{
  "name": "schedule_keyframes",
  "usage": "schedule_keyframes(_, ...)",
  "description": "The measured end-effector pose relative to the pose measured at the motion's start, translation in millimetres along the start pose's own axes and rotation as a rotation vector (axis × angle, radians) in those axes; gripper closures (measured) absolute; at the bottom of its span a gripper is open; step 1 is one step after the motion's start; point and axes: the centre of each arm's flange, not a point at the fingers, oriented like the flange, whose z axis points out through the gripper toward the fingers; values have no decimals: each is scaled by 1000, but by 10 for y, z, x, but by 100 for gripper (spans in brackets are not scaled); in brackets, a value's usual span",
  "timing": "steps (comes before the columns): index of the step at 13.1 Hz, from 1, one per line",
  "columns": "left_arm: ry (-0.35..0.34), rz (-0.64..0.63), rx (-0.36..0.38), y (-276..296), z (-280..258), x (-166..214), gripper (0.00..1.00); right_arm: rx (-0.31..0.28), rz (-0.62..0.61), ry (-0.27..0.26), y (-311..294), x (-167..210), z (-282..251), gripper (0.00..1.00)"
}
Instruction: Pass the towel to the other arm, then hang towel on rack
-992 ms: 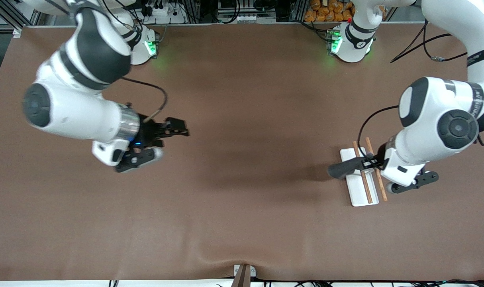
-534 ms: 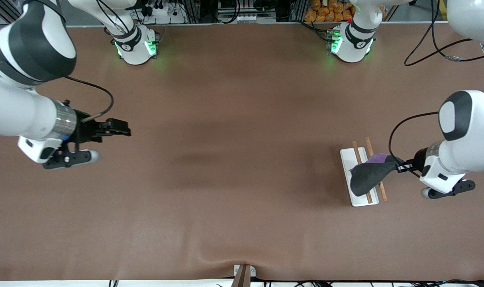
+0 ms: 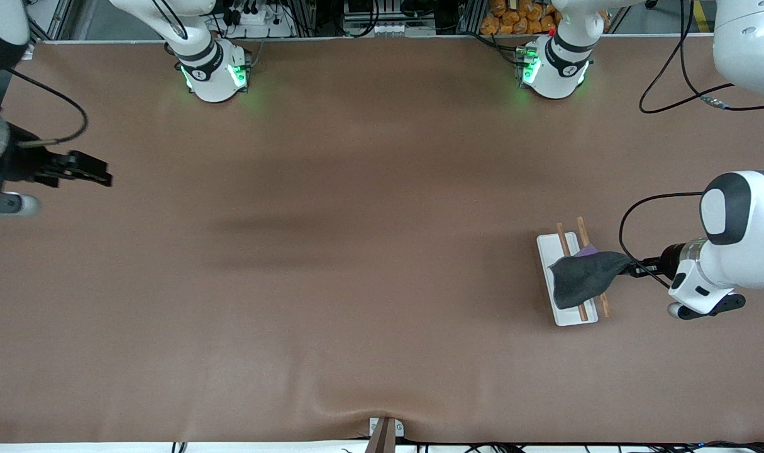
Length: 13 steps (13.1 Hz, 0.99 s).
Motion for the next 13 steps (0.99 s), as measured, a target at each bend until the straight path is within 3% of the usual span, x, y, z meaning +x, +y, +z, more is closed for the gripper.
schedule_keyframes(4,68,7,-9,14,-408,-49,3,3,45,-1,280,-243,-175,0)
schedule_keyframes(11,275,101,-28,205,-1761,-637,0,24,53,5,423,-302,-195,0)
schedule_keyframes(13,282,107,-21,216,-2052,-885,0,22,18,30,435,-303,-238,0)
